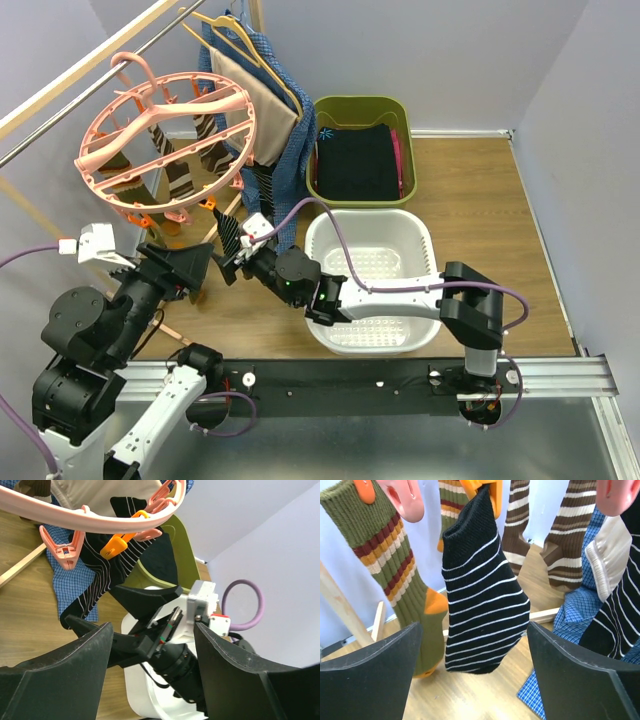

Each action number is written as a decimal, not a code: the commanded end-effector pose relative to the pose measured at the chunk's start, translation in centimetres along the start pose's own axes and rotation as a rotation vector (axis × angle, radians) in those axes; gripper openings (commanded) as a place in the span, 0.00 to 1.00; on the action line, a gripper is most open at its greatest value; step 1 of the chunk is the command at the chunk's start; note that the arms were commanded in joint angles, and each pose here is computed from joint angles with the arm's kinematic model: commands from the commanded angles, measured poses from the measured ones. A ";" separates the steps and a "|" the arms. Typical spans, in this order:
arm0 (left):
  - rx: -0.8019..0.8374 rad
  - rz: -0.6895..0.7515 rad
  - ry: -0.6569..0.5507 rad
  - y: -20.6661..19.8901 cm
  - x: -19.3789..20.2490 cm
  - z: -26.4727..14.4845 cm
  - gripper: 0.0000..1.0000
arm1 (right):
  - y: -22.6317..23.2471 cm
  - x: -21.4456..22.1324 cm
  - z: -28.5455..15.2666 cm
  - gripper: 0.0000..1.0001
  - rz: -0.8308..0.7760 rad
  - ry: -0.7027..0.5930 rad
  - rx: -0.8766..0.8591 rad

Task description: Remove the socks clipped to the hanger

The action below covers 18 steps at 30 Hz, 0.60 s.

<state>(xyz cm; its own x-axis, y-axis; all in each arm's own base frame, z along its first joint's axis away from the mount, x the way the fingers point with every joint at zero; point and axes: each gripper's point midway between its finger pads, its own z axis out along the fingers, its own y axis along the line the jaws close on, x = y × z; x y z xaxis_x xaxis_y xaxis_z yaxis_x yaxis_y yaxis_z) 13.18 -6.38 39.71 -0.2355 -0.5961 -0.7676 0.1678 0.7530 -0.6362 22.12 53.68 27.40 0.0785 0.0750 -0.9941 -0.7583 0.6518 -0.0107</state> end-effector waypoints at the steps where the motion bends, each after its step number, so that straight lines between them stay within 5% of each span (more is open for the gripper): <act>1: -0.014 0.003 0.015 0.0 -0.1 -0.5 0.75 | -0.2 -0.5 1.0 0.88 -0.024 -0.050 0.046; 9: -0.002 -0.011 -0.066 0.1 -1.4 -2.3 0.73 | -0.4 0.5 1.5 0.59 -0.045 -0.045 0.070; 18: -0.031 0.020 0.021 0.0 -0.4 0.2 0.74 | -0.6 -0.6 0.6 0.24 -0.073 0.018 0.047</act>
<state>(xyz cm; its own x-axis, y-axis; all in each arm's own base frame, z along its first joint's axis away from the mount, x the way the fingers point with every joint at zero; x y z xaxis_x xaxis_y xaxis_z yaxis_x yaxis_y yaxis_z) 12.15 -5.63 40.51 -0.2065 -0.6087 -0.7661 0.1678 0.7493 -0.6406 23.16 54.39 26.01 0.1293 0.0207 -0.9914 -0.7277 0.6811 -0.0806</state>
